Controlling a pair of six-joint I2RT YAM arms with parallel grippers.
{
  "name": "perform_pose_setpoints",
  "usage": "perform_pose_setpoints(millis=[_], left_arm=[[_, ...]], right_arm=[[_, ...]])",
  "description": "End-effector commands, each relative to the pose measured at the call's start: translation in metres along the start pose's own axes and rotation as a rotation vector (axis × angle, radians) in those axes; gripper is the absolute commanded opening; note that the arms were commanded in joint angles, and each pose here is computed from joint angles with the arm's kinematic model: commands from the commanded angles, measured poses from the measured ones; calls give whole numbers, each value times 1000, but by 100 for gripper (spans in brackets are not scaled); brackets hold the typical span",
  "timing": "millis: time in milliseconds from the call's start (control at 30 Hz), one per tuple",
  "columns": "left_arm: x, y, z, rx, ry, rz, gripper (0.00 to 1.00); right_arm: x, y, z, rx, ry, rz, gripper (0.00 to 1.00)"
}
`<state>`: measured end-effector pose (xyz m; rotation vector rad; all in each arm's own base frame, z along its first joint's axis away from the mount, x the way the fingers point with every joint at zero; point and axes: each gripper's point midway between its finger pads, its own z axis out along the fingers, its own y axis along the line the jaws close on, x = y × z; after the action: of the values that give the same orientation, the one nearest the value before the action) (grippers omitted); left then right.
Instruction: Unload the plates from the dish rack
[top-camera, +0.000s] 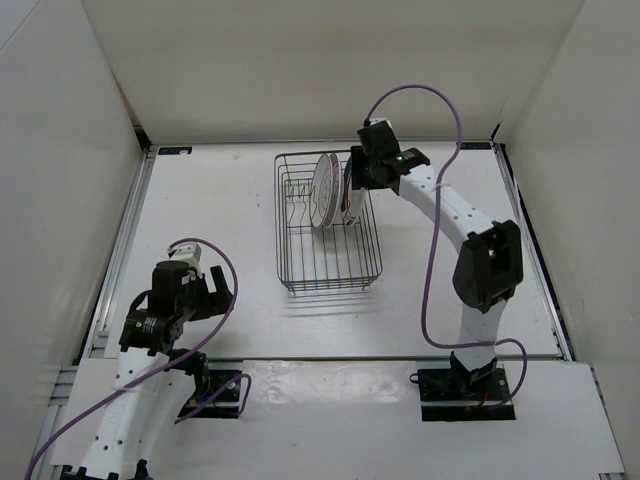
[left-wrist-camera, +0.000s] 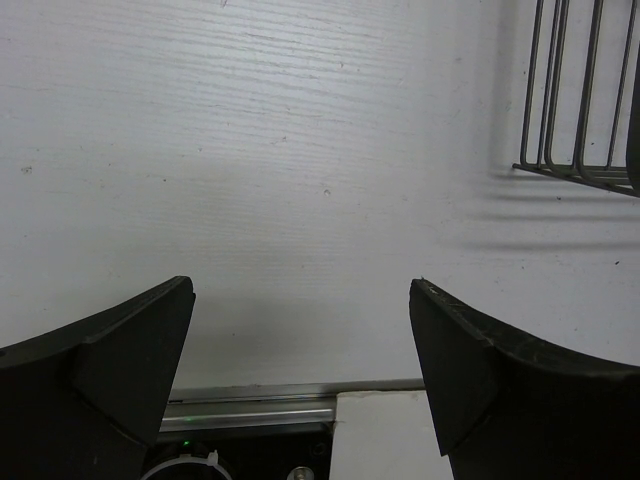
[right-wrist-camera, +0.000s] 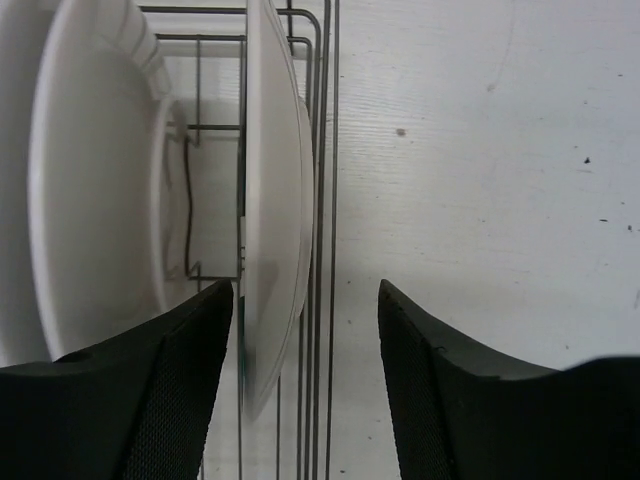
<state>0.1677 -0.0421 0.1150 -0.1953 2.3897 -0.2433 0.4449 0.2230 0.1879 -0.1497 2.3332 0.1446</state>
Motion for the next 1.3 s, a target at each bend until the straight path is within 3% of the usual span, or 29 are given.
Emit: perform_pose_setpoints(millis=[0, 467, 733, 1100, 1267], left_arm=[[-4, -4, 0, 25, -20, 6, 100], [-1, -6, 2, 32, -1, 6, 100], [-1, -7, 2, 37, 0, 6, 100], [-1, -7, 2, 36, -3, 4, 100], [-1, -7, 2, 38, -4, 4, 100]], right_arm=[[-25, -12, -7, 144, -80, -46, 63], [-38, 8, 16, 308, -117, -57, 18], [-42, 3, 1, 353, -156, -18, 1], [-117, 5, -85, 384, -417, -9, 0], [-132, -8, -126, 479, -506, -52, 0]])
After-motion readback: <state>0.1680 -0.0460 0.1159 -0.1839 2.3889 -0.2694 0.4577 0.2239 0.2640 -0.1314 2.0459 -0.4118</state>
